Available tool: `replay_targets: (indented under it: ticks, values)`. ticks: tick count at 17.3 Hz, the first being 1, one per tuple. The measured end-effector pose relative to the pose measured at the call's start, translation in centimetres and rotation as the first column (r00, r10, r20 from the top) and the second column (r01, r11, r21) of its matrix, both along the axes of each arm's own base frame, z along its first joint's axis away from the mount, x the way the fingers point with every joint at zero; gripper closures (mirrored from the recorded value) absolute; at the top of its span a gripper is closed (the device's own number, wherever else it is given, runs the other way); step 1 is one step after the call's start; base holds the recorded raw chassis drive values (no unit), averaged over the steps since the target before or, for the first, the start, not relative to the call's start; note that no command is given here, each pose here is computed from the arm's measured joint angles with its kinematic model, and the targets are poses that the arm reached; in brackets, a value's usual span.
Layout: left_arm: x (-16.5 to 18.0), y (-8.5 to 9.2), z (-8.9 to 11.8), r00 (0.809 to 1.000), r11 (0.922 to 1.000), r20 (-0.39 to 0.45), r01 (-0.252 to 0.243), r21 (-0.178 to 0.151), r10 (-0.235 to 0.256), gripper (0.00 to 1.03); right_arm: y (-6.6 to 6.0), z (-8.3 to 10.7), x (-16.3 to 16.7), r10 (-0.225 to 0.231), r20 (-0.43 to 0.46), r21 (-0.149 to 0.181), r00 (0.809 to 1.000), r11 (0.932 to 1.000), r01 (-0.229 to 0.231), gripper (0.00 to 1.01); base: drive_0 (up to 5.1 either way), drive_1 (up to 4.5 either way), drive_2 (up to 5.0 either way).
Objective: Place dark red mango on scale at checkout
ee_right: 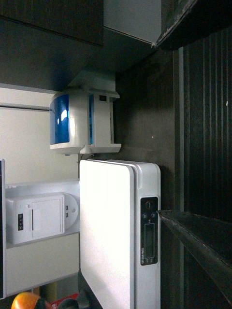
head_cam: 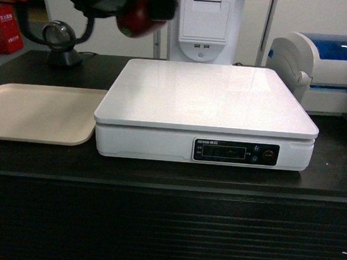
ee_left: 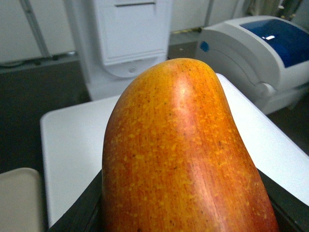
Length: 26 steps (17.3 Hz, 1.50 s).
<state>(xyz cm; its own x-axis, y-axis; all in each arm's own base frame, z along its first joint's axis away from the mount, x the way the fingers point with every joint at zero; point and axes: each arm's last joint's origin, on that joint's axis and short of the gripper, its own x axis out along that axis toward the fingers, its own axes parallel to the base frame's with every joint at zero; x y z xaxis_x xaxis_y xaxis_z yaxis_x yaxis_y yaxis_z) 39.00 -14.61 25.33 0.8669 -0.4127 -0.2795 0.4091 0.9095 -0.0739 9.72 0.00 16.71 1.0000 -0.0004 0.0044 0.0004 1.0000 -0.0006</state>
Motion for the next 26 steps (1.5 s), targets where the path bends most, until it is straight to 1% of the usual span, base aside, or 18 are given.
replay_targets:
  ticks: [2, 3, 4, 5, 6, 7, 8, 9, 11, 14, 17, 18, 19, 20, 22, 24, 25, 26]
  values:
    - [-0.5, -3.7, -0.9, 0.996, 0.998, -0.069, 0.058, -0.026, -0.059, 0.43, 0.0, 0.0, 0.0, 0.0, 0.0, 0.0, 1.0, 1.0, 0.0, 0.03, 0.0, 0.0, 0.0]
    - [-0.5, -4.9, -1.1, 0.992, 0.9965, -0.097, 0.075, -0.039, -0.078, 0.43, 0.0, 0.0, 0.0, 0.0, 0.0, 0.0, 1.0, 1.0, 0.0, 0.03, 0.0, 0.0, 0.0]
    - [-0.3, -6.2, -1.3, 0.988, 0.9955, -0.129, 0.08, -0.051, -0.086, 0.43, 0.0, 0.0, 0.0, 0.0, 0.0, 0.0, 1.0, 1.0, 0.0, 0.03, 0.0, 0.0, 0.0]
    - [0.2, -7.0, -1.6, 0.982, 0.9951, -0.166, 0.076, -0.064, -0.085, 0.43, 0.0, 0.0, 0.0, 0.0, 0.0, 0.0, 1.0, 1.0, 0.0, 0.03, 0.0, 0.0, 0.0]
    - [1.0, -7.6, -1.9, 0.976, 0.9958, -0.209, 0.054, -0.074, -0.069, 0.43, 0.0, 0.0, 0.0, 0.0, 0.0, 0.0, 1.0, 1.0, 0.0, 0.03, 0.0, 0.0, 0.0]
    - [1.7, -8.0, -2.5, 0.968, 0.9967, -0.249, 0.023, -0.077, -0.042, 0.43, 0.0, 0.0, 0.0, 0.0, 0.0, 0.0, 1.0, 1.0, 0.0, 0.03, 0.0, 0.0, 0.0]
    - [2.4, -8.5, -3.1, 0.954, 0.9968, -0.298, 0.0, -0.079, -0.024, 0.43, 0.0, 0.0, 0.0, 0.0, 0.0, 0.0, 1.0, 1.0, 0.0, 0.03, 0.0, 0.0, 0.0]
    - [3.2, -8.8, -3.7, 0.943, 0.9966, -0.333, -0.034, -0.075, 0.007, 0.43, 0.0, 0.0, 0.0, 0.0, 0.0, 0.0, 1.0, 1.0, 0.0, 0.03, 0.0, 0.0, 0.0]
    - [4.7, -9.7, -4.5, 0.927, 0.9947, -0.373, -0.077, -0.069, 0.046, 0.43, 0.0, 0.0, 0.0, 0.0, 0.0, 0.0, 1.0, 1.0, 0.0, 0.03, 0.0, 0.0, 0.0]
    - [6.4, -10.4, -5.4, 0.916, 0.9902, -0.385, -0.134, -0.037, 0.11, 0.43, 0.0, 0.0, 0.0, 0.0, 0.0, 0.0, 1.0, 1.0, 0.0, 0.03, 0.0, 0.0, 0.0]
    - [7.3, -10.3, -7.1, 0.885, 0.9824, -0.431, -0.186, 0.016, 0.175, 0.43, 0.0, 0.0, 0.0, 0.0, 0.0, 0.0, 1.0, 1.0, 0.0, 0.03, 0.0, 0.0, 0.0]
    - [7.6, -10.4, -7.4, 0.88, 0.9812, -0.438, -0.191, 0.024, 0.182, 0.43, 0.0, 0.0, 0.0, 0.0, 0.0, 0.0, 1.0, 1.0, 0.0, 0.03, 0.0, 0.0, 0.0]
    - [7.7, -10.4, -7.1, 0.88, 0.9794, -0.435, -0.2, 0.025, 0.191, 0.37, 0.0, 0.0, 0.0, 0.0, 0.0, 0.0, 1.0, 1.0, 0.0, 0.03, 0.0, 0.0, 0.0]
    - [8.0, -10.3, -6.8, 0.881, 0.9787, -0.433, -0.204, 0.019, 0.192, 0.23, 0.0, 0.0, 0.0, 0.0, 0.0, 0.0, 1.0, 1.0, 0.0, 0.03, 0.0, 0.0, 0.0]
    - [8.1, -10.3, -6.7, 0.886, 0.9801, -0.426, -0.199, 0.006, 0.182, 0.03, 0.0, 0.0, 0.0, 0.0, 0.0, 0.0, 1.0, 1.0, 0.0, 0.03, 0.0, 0.0, 0.0]
    - [8.2, -10.4, -6.6, 0.898, 0.9811, -0.405, -0.193, -0.009, 0.173, 0.05, 0.0, 0.0, 0.0, 0.0, 0.0, 0.0, 1.0, 1.0, 0.0, 0.03, 0.0, 0.0, 0.0]
    - [8.2, -10.4, -6.4, 0.908, 0.9812, -0.382, -0.192, -0.017, 0.171, 0.05, 0.0, 0.0, 0.0, 0.0, 0.0, 0.0, 1.0, 1.0, 0.0, 0.03, 0.0, 0.0, 0.0]
    - [8.0, -10.3, -6.2, 0.925, 0.981, -0.337, -0.193, -0.015, 0.177, 0.05, 0.0, 0.0, 0.0, 0.0, 0.0, 0.0, 1.0, 1.0, 0.0, 0.03, 0.0, 0.0, 0.0]
